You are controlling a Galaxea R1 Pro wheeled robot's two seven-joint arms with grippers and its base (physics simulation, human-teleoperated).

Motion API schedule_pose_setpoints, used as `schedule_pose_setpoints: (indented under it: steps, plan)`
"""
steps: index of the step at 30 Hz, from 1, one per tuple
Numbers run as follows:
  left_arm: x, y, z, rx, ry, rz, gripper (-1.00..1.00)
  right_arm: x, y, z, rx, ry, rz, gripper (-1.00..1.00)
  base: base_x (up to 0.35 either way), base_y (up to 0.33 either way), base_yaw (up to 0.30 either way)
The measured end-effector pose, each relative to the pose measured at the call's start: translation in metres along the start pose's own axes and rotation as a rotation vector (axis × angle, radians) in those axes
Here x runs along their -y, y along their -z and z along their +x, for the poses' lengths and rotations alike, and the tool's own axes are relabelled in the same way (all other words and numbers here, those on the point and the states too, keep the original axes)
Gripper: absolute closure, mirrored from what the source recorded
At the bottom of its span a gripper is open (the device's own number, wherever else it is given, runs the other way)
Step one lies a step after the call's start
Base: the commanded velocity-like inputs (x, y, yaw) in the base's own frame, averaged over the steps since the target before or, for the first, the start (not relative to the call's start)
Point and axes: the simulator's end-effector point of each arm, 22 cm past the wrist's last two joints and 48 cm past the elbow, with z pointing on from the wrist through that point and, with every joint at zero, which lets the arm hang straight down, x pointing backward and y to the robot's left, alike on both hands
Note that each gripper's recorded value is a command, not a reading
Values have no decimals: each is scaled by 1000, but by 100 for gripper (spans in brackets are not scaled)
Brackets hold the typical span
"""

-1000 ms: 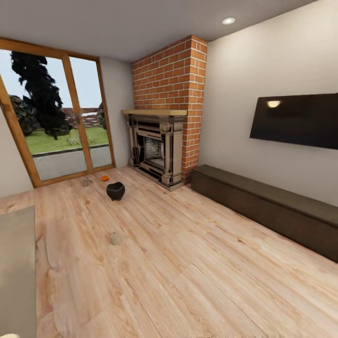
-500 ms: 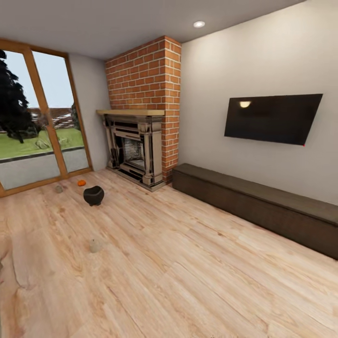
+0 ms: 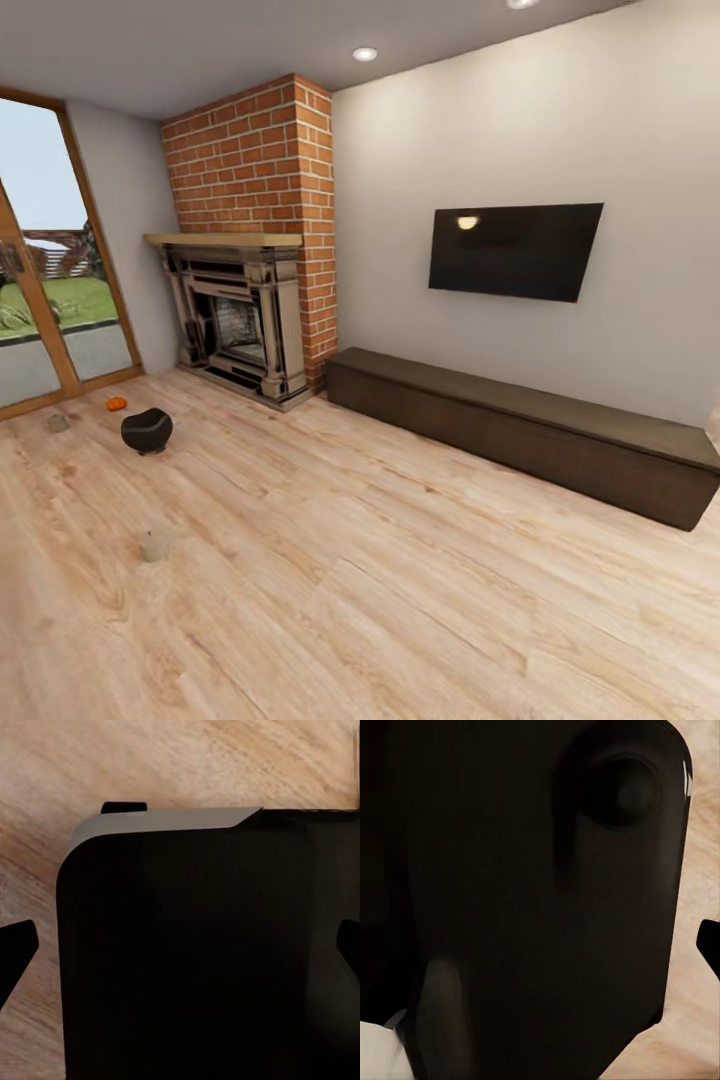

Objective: Place each of the two pumpkins and all three candles from the living room inside a cabinet in the living room (use any cabinet), then make sure every cabinet is closed, and position the cauldron so it is next to a table in the living room.

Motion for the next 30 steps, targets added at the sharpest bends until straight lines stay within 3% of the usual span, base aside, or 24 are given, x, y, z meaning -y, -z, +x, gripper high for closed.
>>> schedule_pose_setpoints:
  steps: [5,11,15,18,23,26,30]
  plan:
    - [0,7,-23,41,0,-1,-100,1,8,0,0,-42,3,-100,0,0,-293]
    - [0,20,-91,160,2,-7,-100,14,18,-17,33,-77,20,-100,0,0,-293]
    - [-3,37,-151,193,7,-34,-100,20,32,-97,158,-103,21,-100,0,0,-293]
    - [-8,57,-195,224,13,-64,-100,19,49,-165,193,-131,5,-100,0,0,-293]
    - [-14,92,-272,338,26,-106,-100,11,92,-277,301,-151,-24,-100,0,0,-293]
    - [-7,103,-290,372,32,-102,-100,6,113,-317,355,-155,-37,-100,0,0,-293]
    - [12,114,-304,425,38,-78,-100,6,125,-332,379,-171,-42,-100,0,0,-293]
